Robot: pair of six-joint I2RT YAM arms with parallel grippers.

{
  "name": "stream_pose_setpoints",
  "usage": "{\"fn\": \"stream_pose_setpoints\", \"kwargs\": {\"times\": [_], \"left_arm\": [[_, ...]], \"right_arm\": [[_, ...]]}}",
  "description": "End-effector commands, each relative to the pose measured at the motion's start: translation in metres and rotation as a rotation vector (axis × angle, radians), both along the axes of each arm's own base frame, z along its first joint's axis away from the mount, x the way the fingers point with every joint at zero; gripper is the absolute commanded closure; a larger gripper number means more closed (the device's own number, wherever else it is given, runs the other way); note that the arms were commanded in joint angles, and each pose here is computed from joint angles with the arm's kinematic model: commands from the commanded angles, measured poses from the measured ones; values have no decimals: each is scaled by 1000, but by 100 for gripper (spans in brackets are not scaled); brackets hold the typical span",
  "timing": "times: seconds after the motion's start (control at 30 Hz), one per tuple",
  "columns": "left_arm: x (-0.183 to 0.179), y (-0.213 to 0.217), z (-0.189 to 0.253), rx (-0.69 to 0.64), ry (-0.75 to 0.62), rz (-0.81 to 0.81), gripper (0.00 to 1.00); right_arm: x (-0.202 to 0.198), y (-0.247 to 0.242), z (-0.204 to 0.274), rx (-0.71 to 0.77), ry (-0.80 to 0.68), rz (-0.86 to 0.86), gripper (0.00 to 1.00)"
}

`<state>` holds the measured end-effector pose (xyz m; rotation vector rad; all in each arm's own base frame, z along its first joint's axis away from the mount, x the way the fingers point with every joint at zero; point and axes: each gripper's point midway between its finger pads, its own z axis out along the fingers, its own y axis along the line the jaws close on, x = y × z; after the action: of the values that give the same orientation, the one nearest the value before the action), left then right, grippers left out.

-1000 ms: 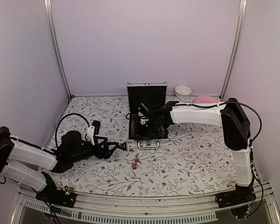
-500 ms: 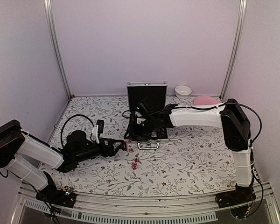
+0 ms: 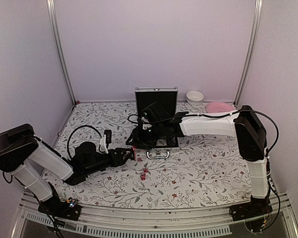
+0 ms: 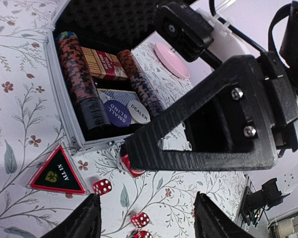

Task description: Pack up texas hold em set

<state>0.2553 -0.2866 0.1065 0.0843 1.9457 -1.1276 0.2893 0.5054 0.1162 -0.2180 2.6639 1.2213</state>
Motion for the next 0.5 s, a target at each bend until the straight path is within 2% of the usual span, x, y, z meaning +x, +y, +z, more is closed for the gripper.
{"fn": "stream_pose_setpoints", "kwargs": {"times": [0.0, 0.1, 0.33, 0.47], "left_arm": [[10, -8, 10, -48, -18, 38, 38], [12, -7, 7, -59, 1, 59, 42], [18, -9, 8, -49, -8, 84, 43], [20, -11, 8, -43, -10, 86, 48]], "right_arm": [[-5, 11, 31, 78, -19, 15, 55], [-6, 13, 35, 86, -25, 17, 54], [-9, 14, 34, 86, -23, 26, 54], [-10, 16, 37, 92, -26, 30, 54]]}}
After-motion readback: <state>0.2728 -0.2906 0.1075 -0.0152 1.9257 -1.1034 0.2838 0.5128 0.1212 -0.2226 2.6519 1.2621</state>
